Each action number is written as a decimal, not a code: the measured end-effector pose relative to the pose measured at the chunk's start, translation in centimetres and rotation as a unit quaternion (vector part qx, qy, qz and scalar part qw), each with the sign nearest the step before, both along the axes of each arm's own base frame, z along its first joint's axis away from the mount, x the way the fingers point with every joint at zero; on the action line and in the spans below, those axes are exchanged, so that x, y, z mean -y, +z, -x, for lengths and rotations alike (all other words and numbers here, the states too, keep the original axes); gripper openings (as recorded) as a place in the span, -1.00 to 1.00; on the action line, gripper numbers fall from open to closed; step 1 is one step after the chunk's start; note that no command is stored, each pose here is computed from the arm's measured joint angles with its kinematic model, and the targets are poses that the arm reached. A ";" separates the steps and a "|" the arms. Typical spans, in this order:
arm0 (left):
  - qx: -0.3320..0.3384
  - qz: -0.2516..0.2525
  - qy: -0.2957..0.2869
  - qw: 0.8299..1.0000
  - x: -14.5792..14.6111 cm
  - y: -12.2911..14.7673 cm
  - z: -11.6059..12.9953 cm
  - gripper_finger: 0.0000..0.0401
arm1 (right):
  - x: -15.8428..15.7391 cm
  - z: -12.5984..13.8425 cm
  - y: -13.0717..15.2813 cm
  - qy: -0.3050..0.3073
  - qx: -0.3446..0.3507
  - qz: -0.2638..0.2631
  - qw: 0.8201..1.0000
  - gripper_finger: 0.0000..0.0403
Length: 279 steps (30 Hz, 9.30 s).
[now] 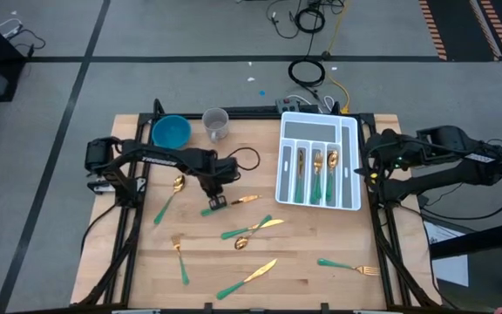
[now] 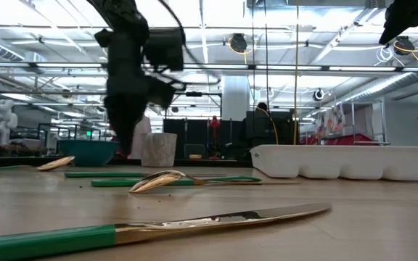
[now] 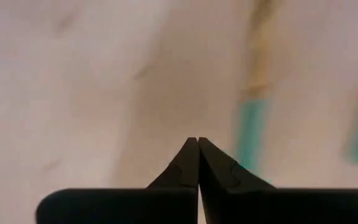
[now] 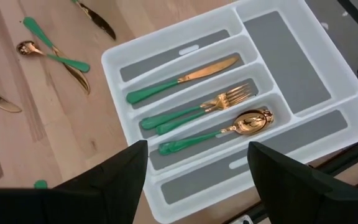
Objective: Sort silverware
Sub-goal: Put the green table knife into the white cutlery tray
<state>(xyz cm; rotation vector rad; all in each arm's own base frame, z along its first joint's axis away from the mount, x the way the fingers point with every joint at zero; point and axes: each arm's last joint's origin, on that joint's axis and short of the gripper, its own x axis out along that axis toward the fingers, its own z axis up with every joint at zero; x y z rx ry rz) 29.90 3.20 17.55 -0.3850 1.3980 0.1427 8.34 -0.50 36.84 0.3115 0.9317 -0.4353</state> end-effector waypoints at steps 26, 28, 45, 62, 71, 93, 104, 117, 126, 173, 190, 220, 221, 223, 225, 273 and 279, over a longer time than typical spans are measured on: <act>-0.042 -0.016 -0.022 0.999 3.6 -3.1 -2.8 -0.27 | 0.1 0.0 0.1 0.002 -0.002 0.030 1.000 0.34; -0.045 -0.006 -0.008 0.999 3.6 -3.0 -2.8 -0.27 | 0.1 0.0 0.1 0.002 -0.001 0.028 1.000 0.34; -0.043 -0.032 -0.037 0.998 3.2 -3.7 -3.5 -0.27 | 0.1 0.2 0.1 -0.002 0.003 0.027 1.000 0.34; -0.063 0.010 -0.069 0.996 2.5 -6.2 -4.1 -0.91 | 0.1 0.2 0.1 -0.003 0.004 0.025 1.000 0.34; -0.036 0.014 -0.065 0.997 2.4 -3.6 -3.3 -0.94 | 0.2 0.6 0.2 -0.002 0.011 0.028 1.000 0.34; 0.061 -0.041 0.014 0.997 3.6 6.8 1.2 -0.99 | -0.4 -8.8 -7.0 0.096 -0.025 0.018 0.995 0.34; 0.133 -0.103 0.078 0.983 4.7 12.6 6.6 -1.00 | -0.9 -21.7 -12.5 0.202 0.004 0.054 0.978 0.34; 0.046 -0.132 0.065 0.988 5.1 13.0 10.2 -0.75 | -1.5 -35.3 -13.2 0.339 0.015 0.094 0.936 0.34; 0.076 -0.148 0.100 0.981 4.3 15.5 15.2 -0.64 | -1.7 -40.4 -16.4 0.366 0.005 0.081 0.927 0.34; 0.161 -0.218 0.134 0.953 3.1 17.5 20.6 -0.64 | -1.5 -42.5 -23.5 0.381 -0.156 0.070 0.909 -0.99; 0.167 -0.261 0.148 0.939 2.9 17.6 20.6 -0.64 | -0.2 -41.4 -15.5 0.342 -0.085 0.118 0.928 -1.00; 0.177 -0.288 0.164 0.926 2.7 17.6 20.5 -0.64 | 3.7 -26.9 -0.8 0.523 -0.316 0.224 0.760 -1.00; 0.177 -0.289 0.165 0.926 2.7 17.6 20.5 -0.64 | 4.0 -26.8 -0.8 0.524 -0.316 0.225 0.758 -1.00; 0.178 -0.293 0.166 0.925 2.7 17.6 20.5 -0.64 | 4.3 -26.3 -0.8 0.537 -0.322 0.225 0.747 -1.00; 0.178 -0.297 0.167 0.923 2.7 17.7 20.5 -0.64 | 4.6 -25.9 -1.2 0.556 -0.331 0.223 0.729 -1.00; 0.198 -0.322 0.196 0.905 2.5 17.9 20.3 -0.64 | 6.0 -22.7 -15.3 0.757 -0.351 0.204 0.512 -1.00; 0.198 -0.323 0.195 0.905 2.5 17.9 20.3 -0.64 | 6.2 -23.3 -16.6 0.776 -0.323 0.182 0.510 -1.00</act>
